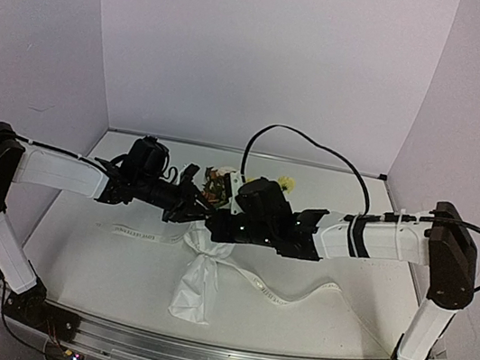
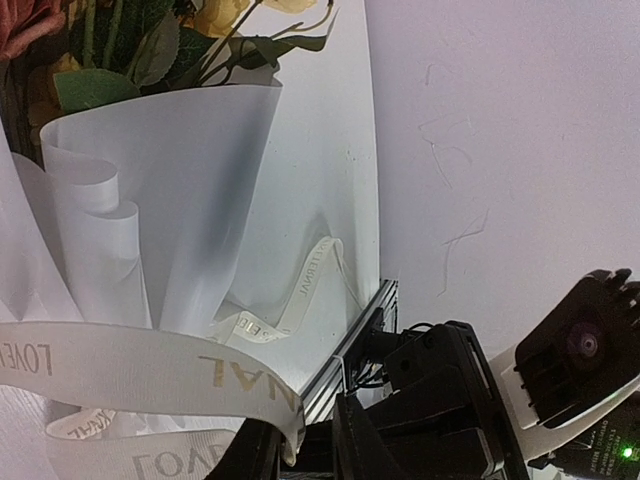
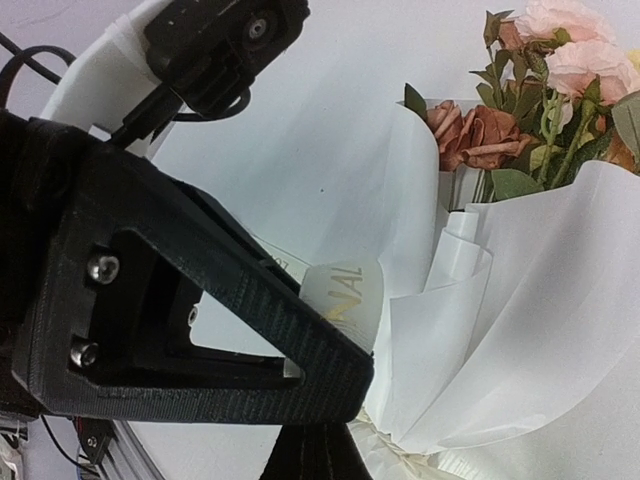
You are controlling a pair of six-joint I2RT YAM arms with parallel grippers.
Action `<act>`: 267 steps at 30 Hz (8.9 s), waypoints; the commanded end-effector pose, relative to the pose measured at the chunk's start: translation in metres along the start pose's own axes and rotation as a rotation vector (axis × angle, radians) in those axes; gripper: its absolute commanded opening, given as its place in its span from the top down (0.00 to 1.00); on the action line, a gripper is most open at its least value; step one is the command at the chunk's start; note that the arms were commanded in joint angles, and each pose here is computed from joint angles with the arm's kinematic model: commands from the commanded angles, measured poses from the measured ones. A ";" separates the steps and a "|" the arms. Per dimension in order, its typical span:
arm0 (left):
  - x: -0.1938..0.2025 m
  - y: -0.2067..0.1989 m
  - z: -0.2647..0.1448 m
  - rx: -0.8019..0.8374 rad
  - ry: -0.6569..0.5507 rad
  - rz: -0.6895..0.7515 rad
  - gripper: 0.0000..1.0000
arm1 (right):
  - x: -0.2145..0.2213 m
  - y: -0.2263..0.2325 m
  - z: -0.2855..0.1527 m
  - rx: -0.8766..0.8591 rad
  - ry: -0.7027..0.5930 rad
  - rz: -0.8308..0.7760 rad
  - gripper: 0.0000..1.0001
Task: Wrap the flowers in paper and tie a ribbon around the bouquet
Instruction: Cross the half-tied ribbon over the folded bouquet.
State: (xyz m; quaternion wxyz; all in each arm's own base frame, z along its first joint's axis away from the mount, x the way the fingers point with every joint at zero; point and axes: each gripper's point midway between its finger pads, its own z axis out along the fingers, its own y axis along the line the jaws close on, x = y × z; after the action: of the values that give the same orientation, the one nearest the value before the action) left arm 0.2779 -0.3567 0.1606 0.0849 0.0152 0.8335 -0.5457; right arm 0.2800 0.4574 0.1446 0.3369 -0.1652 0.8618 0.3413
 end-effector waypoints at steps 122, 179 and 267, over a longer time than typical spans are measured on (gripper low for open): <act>0.034 -0.001 0.019 0.021 0.200 0.508 0.76 | 0.026 0.010 -0.026 0.116 -0.041 -0.018 1.00; 0.023 -0.031 -0.027 -0.008 -0.052 0.731 1.00 | -0.087 -0.117 -0.083 0.466 -0.047 0.463 1.00; 0.022 -0.029 -0.002 0.274 0.268 0.598 1.00 | -0.009 0.031 -0.031 -0.189 0.023 -0.036 0.53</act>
State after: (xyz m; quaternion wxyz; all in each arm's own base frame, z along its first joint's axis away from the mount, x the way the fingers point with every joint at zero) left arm 0.2486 -0.3641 0.1694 0.1239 0.3270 0.7294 -0.5880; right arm 0.2517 0.4401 0.1659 0.3033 -0.1991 0.8434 0.3962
